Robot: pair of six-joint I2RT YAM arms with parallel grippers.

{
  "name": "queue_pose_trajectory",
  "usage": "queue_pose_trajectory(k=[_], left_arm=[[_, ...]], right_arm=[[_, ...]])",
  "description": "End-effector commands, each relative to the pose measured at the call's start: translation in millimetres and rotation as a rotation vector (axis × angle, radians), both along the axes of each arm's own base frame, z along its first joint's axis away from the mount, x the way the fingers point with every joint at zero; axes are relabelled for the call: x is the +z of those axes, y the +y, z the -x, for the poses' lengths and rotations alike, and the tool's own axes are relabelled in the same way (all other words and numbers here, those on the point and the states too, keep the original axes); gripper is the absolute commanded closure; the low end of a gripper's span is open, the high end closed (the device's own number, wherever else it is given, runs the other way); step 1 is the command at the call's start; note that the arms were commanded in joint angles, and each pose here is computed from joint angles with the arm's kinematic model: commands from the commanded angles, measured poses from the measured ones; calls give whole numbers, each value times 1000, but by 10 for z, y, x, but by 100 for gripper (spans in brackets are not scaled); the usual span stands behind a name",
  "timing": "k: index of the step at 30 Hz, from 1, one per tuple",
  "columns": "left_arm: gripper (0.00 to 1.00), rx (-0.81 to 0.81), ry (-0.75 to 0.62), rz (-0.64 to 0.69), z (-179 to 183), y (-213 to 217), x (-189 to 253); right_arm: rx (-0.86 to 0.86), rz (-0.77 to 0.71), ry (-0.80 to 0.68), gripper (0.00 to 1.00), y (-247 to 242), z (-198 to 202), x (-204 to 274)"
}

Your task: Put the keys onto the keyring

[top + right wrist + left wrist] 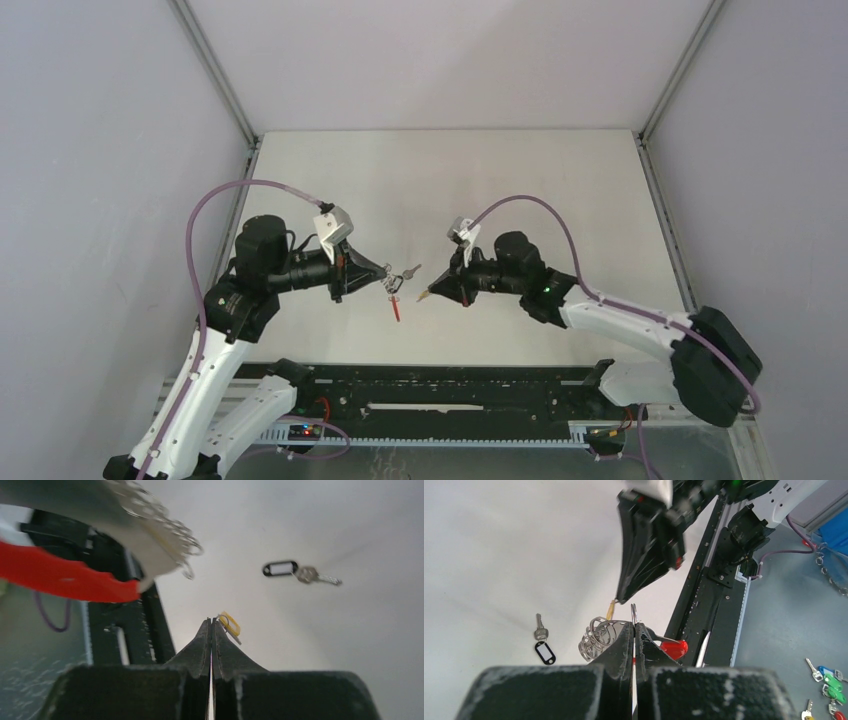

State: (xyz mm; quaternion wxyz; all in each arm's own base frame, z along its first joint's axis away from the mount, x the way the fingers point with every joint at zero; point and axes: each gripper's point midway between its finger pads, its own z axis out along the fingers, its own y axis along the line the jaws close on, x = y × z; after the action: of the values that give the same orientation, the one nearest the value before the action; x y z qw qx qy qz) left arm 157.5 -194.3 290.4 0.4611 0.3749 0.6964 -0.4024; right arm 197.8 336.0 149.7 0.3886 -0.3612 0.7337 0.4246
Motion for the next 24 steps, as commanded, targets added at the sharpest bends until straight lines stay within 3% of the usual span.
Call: queue_pose_trajectory(k=[1, 8, 24], left_arm=[[100, -10, -69, 7, -12, -2, 140], [100, -34, -135, -26, 34, -41, 108], [100, -60, -150, -48, 106, -63, 34]], right_arm=[[133, -226, -25, 100, 107, 350, 778], [188, -374, -47, 100, 190, 573, 1292], [257, -449, -94, 100, 244, 784, 1840]])
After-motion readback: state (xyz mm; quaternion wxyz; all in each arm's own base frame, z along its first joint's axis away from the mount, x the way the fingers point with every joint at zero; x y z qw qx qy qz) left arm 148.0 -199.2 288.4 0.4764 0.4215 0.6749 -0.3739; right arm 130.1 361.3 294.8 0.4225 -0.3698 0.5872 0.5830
